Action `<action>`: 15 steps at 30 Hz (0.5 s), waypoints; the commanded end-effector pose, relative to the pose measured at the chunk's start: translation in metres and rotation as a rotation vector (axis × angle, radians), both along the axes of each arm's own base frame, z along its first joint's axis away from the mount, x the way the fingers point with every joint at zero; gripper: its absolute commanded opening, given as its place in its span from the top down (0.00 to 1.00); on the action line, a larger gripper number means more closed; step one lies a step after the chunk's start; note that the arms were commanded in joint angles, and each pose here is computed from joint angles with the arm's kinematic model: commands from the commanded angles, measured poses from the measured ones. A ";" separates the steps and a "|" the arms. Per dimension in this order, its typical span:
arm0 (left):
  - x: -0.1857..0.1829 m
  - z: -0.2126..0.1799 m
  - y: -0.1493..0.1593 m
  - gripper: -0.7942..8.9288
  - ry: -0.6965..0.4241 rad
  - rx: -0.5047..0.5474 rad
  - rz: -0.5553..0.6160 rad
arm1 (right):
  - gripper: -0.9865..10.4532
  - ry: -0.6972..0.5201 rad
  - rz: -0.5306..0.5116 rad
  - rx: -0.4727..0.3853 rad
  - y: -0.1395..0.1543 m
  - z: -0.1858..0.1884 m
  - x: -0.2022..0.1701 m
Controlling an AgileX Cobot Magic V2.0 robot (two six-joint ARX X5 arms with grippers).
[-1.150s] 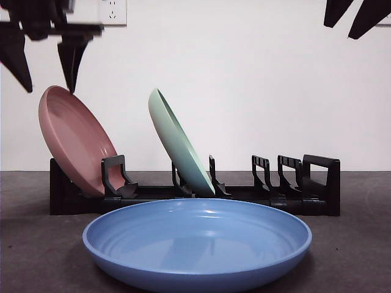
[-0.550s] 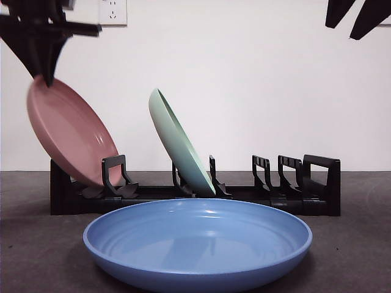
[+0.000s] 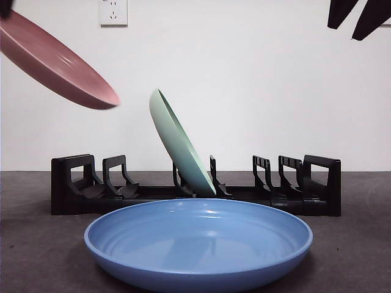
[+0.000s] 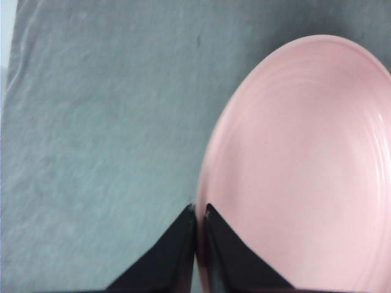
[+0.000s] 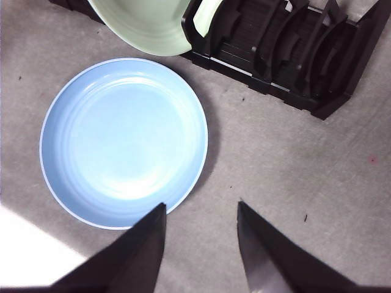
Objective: Place the plate
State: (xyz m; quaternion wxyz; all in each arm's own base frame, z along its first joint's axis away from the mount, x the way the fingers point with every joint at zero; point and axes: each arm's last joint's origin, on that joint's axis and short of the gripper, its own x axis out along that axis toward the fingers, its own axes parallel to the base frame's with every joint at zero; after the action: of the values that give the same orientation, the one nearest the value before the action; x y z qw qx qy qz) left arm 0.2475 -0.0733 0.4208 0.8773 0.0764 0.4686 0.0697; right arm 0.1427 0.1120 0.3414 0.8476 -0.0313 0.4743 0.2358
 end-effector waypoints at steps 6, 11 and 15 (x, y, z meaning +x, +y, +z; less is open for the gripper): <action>-0.042 0.012 -0.004 0.91 -0.038 -0.053 -0.057 | 0.75 -0.017 0.006 0.009 0.002 0.005 0.000; -0.063 -0.011 -0.012 0.91 0.012 -0.092 -0.128 | 0.75 -0.018 0.006 0.010 0.002 0.005 0.000; -0.074 -0.037 -0.023 0.91 0.024 -0.215 -0.196 | 0.75 -0.018 0.006 0.010 0.002 0.005 0.000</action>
State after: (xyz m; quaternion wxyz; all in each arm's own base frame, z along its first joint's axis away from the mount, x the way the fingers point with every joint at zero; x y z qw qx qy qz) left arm 0.1733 -0.0916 0.3855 0.8739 0.0564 0.4797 -0.0550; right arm 0.1427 0.1119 0.3415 0.8479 -0.0313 0.4739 0.2358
